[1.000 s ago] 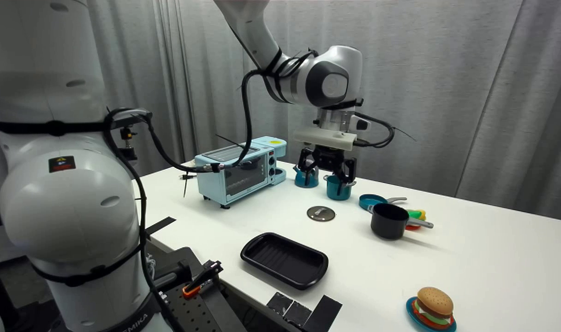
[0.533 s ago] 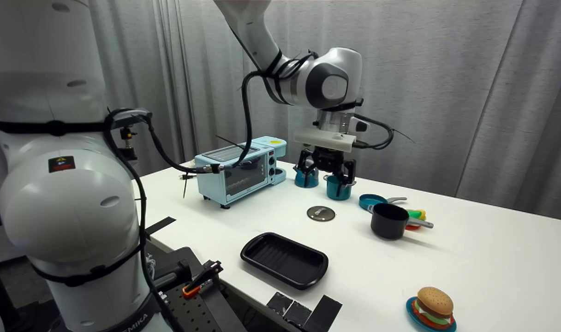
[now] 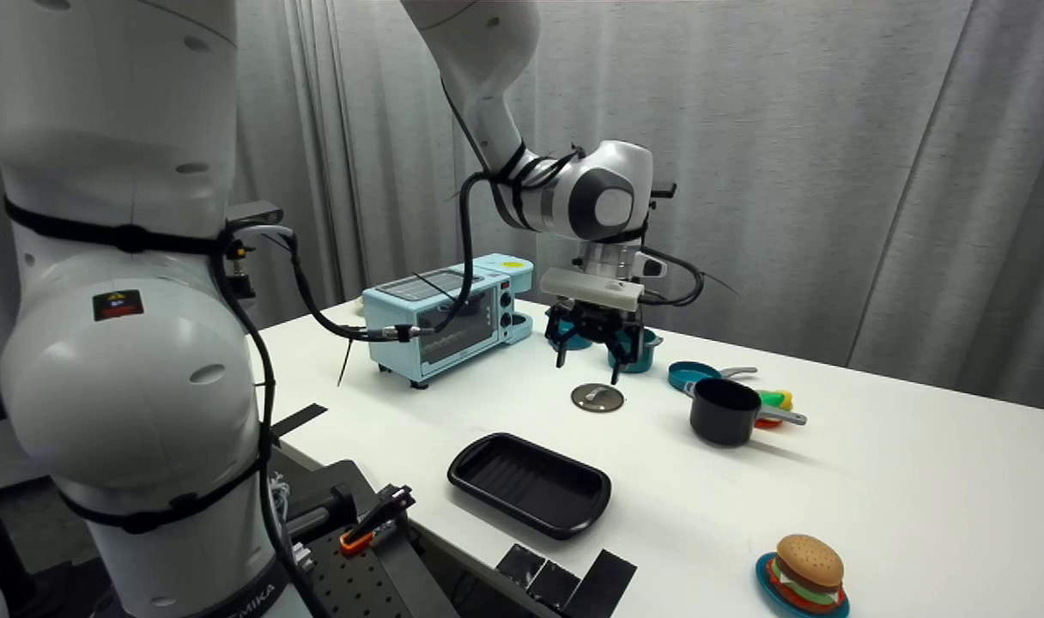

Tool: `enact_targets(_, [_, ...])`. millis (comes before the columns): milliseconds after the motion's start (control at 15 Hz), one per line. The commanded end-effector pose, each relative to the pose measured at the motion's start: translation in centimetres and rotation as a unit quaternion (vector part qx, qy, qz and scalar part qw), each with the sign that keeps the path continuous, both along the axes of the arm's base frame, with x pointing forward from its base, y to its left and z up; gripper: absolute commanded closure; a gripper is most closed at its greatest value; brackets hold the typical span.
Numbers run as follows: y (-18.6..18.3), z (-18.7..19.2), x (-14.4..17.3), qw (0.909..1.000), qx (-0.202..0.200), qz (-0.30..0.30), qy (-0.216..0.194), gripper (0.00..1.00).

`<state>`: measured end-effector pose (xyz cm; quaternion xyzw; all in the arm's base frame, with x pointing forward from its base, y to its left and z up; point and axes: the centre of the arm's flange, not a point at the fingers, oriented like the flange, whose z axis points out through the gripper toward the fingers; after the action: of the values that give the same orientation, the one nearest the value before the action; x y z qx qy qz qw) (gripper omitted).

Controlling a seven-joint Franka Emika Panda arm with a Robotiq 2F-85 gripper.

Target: Put the lid on the black pot

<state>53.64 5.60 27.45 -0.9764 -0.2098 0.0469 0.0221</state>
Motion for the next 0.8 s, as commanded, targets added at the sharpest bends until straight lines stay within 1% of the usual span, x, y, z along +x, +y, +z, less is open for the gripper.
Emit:
enact_targets(0, [3.1, -1.8, 3.8, 0.9999, -0.012, 0.007, -0.008, 0.00])
enact_targets(333, [6.7, -4.2, 6.9, 0.9997, -0.014, -0.005, -0.021, 0.00])
enact_targets(667, [8.8, -6.3, 10.1, 0.9978, 0.001, -0.029, -0.060, 0.00])
enact_targets(733, [8.7, -6.3, 10.6, 0.9972, 0.004, -0.031, -0.067, 0.00])
